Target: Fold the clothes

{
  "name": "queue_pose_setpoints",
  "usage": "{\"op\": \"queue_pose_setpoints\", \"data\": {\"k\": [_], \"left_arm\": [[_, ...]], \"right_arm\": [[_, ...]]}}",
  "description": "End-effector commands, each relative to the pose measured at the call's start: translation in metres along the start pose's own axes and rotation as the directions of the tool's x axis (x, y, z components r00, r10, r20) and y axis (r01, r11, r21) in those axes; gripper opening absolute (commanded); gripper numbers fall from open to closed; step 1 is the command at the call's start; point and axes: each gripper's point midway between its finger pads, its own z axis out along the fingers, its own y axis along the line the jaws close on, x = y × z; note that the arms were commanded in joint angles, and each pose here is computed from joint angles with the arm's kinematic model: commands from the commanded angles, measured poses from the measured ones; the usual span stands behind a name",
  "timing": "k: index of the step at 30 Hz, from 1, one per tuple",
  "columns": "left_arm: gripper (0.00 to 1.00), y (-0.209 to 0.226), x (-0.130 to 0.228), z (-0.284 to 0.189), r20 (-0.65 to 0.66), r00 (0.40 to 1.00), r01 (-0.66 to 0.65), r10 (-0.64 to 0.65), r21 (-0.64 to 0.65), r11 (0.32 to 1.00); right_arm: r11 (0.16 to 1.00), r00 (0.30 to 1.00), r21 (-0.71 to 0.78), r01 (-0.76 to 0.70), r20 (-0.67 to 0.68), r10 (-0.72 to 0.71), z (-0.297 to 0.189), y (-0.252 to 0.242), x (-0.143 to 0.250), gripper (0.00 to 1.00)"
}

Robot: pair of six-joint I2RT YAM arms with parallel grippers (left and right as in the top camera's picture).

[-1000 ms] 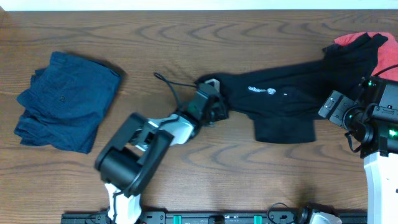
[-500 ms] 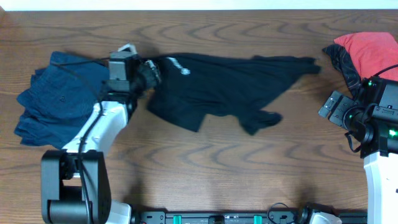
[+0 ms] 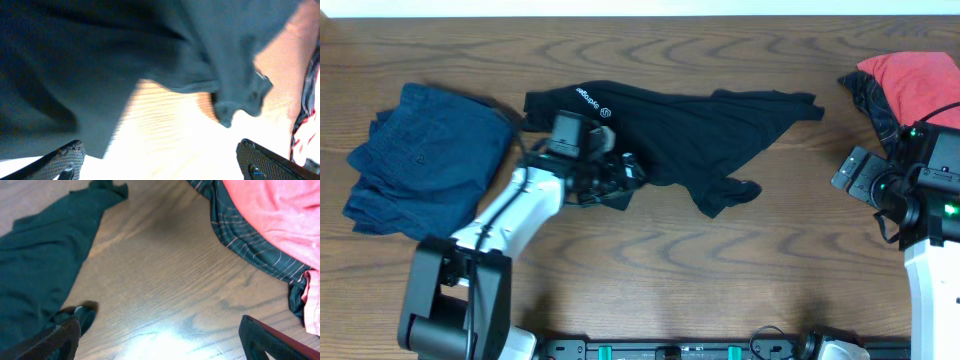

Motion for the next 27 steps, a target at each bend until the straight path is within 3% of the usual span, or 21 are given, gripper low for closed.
{"op": "queue_pose_setpoints", "data": {"k": [1, 6, 12, 17, 19, 25, 27], "left_arm": [[0.98, -0.006, 0.01, 0.017, 0.009, 1.0, 0.006, -0.006, -0.055, 0.998], [0.96, -0.018, 0.016, 0.045, 0.035, 0.998, 0.058, -0.055, -0.078, 0.995], [0.84, -0.011, 0.007, 0.075, 0.079, 0.972, 0.229, -0.223, -0.068, 0.971], [0.81, -0.009, -0.006, 0.09, 0.123, 0.963, 0.246, -0.24, -0.043, 0.968], [0.73, -0.002, -0.009, 0.092, 0.149, 0.948, 0.292, -0.281, -0.058, 0.955], [0.38, 0.002, -0.008, 0.092, 0.158, 0.94, 0.317, -0.303, -0.073, 0.945], [0.34, 0.007, -0.002, 0.092, 0.143, 0.939, 0.328, -0.312, -0.099, 0.94]], "right_arm": [[1.0, 1.0, 0.019, 0.014, -0.017, -0.013, 0.004, -0.004, 0.0, 0.99], [1.0, 1.0, 0.021, 0.014, -0.021, -0.013, 0.005, -0.004, 0.001, 0.99], [1.0, 1.0, 0.021, 0.014, -0.023, -0.013, 0.005, -0.004, 0.001, 0.99], [1.0, 1.0, 0.021, 0.014, -0.023, -0.013, 0.005, -0.004, 0.001, 0.99], [1.0, 1.0, 0.021, 0.014, -0.023, -0.013, 0.005, -0.004, 0.001, 0.99], [1.0, 1.0, 0.021, 0.014, -0.022, -0.013, 0.005, -0.004, 0.001, 0.99], [1.0, 1.0, 0.021, 0.014, -0.022, -0.013, 0.005, -0.004, 0.001, 0.99]]}}
